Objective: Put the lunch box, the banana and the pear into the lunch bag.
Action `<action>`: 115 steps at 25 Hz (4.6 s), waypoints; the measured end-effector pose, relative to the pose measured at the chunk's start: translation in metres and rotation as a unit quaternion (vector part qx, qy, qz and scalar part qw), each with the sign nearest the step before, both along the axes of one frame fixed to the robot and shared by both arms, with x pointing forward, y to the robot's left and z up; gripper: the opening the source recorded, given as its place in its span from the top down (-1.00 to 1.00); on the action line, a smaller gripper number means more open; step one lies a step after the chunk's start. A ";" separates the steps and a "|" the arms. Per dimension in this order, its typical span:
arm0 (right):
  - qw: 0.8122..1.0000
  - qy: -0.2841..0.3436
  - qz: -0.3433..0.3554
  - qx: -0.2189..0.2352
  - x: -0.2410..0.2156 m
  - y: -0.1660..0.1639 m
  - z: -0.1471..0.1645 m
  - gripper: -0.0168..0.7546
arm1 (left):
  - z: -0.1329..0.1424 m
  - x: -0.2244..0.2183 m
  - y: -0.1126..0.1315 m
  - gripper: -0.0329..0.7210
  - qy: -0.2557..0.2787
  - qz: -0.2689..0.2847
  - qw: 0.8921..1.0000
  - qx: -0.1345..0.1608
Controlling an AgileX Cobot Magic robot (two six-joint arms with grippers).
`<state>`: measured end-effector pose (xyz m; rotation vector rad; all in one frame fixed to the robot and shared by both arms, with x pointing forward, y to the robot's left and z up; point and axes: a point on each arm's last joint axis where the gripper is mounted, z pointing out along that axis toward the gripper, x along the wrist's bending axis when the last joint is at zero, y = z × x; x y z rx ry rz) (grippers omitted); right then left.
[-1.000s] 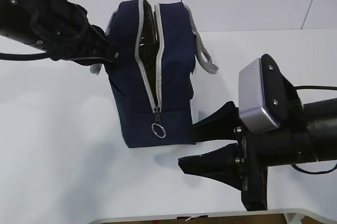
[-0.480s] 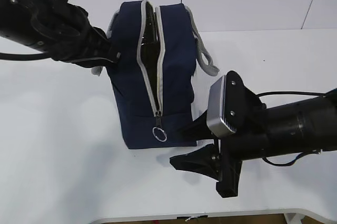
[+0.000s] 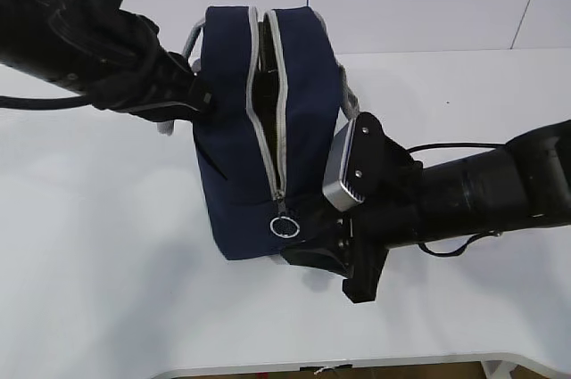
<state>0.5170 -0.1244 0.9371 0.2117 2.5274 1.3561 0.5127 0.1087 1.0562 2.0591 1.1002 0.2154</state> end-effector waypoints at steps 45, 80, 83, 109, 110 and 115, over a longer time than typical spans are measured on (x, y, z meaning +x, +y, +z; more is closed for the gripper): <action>0.999 0.028 -0.017 0.002 0.010 0.003 -0.009 0.46 | -0.001 0.002 -0.009 0.95 0.020 -0.046 0.999 0.005; 0.992 0.099 -0.068 -0.044 -0.004 -0.009 0.020 0.91 | -0.005 0.006 -0.012 0.95 0.025 -0.031 0.999 -0.013; 0.990 0.112 -0.078 -0.038 -0.007 -0.010 0.027 0.91 | -0.005 0.006 -0.012 0.95 0.025 -0.030 0.999 -0.014; 0.967 0.216 -0.090 -0.098 0.008 -0.005 0.086 0.91 | -0.005 0.006 -0.012 0.93 0.025 -0.030 0.999 -0.015; 0.967 0.218 -0.087 -0.101 0.008 -0.005 0.087 0.91 | -0.005 0.006 -0.012 0.91 0.024 -0.029 0.999 -0.015; 0.965 0.226 -0.081 -0.104 0.008 -0.004 0.093 0.91 | -0.005 0.007 -0.012 0.40 0.023 -0.029 0.999 -0.015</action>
